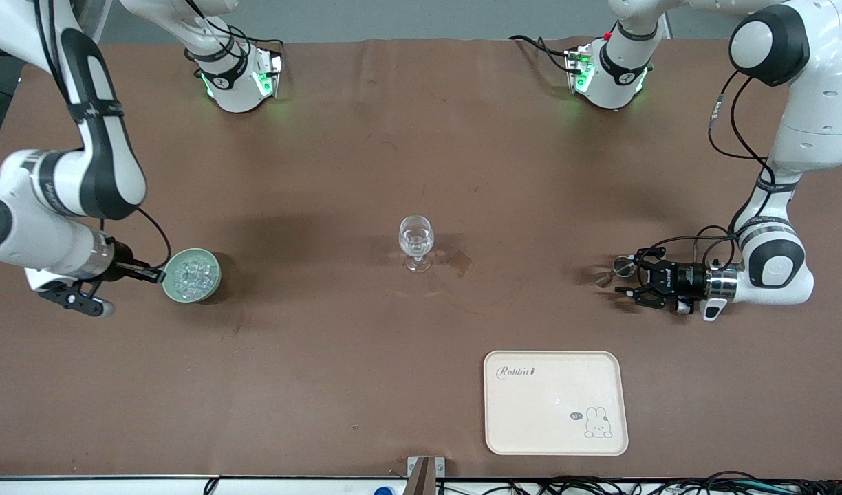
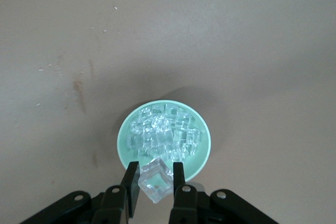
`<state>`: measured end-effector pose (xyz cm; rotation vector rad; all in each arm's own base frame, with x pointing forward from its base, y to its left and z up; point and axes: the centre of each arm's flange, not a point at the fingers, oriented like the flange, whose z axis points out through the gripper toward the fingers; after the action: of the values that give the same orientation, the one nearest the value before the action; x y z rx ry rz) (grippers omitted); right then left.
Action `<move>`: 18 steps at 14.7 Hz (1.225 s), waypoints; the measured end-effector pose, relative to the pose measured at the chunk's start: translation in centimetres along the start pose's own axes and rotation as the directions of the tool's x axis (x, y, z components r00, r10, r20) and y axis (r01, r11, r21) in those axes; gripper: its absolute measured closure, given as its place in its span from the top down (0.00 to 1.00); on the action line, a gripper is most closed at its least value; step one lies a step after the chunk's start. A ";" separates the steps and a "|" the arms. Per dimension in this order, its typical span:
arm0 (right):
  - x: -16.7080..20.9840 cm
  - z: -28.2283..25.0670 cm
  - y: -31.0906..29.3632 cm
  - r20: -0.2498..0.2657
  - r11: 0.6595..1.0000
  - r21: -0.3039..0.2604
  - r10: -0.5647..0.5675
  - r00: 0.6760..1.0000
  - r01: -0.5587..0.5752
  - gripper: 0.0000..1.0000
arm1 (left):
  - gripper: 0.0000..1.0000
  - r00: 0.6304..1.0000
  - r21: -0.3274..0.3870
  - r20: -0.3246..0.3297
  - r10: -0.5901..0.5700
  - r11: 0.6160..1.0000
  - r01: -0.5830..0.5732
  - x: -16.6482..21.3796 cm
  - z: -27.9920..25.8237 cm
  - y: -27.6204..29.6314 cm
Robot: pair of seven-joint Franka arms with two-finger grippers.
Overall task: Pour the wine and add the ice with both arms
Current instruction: 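Lift the ice cube with the right gripper while the left gripper lifts the jigger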
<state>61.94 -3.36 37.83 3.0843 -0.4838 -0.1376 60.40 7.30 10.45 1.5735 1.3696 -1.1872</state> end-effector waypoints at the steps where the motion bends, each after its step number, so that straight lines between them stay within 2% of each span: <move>1: -0.2 -2.1 0.1 -0.005 1.000 0.003 -0.024 1.000 0.024 0.30 | 0.67 1.000 0.001 0.000 0.000 1.000 0.000 0.0 0.1 0.0; 4: -2.0 -8.1 0.7 -0.021 0.993 0.014 -0.118 0.993 0.118 0.30 | 0.63 1.000 0.010 0.002 0.000 1.000 0.000 0.0 0.6 0.1; 6: -4.1 -12.0 1.2 -0.024 0.983 0.020 -0.180 0.983 0.180 0.30 | 0.62 1.000 0.015 0.003 0.000 1.000 0.000 0.0 1.0 0.1; 10: -9.0 -18.9 1.8 -0.059 0.962 0.030 -0.269 0.961 0.271 0.30 | 0.54 1.000 0.017 0.005 -0.003 1.000 0.003 0.2 1.1 0.1; 12: -10.3 -20.7 1.8 -0.081 0.948 0.029 -0.313 0.946 0.316 0.30 | 0.48 1.000 0.017 0.005 -0.004 1.000 0.004 0.3 1.1 0.1; 18: -10.8 -24.3 2.0 -0.128 0.937 0.023 -0.343 0.931 0.348 0.30 | 0.44 1.000 0.020 0.009 -0.005 1.000 0.005 0.3 1.2 0.0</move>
<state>53.27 -1.84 62.97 3.1656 0.0662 0.0600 60.20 6.22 9.79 1.5775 1.3604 -1.2133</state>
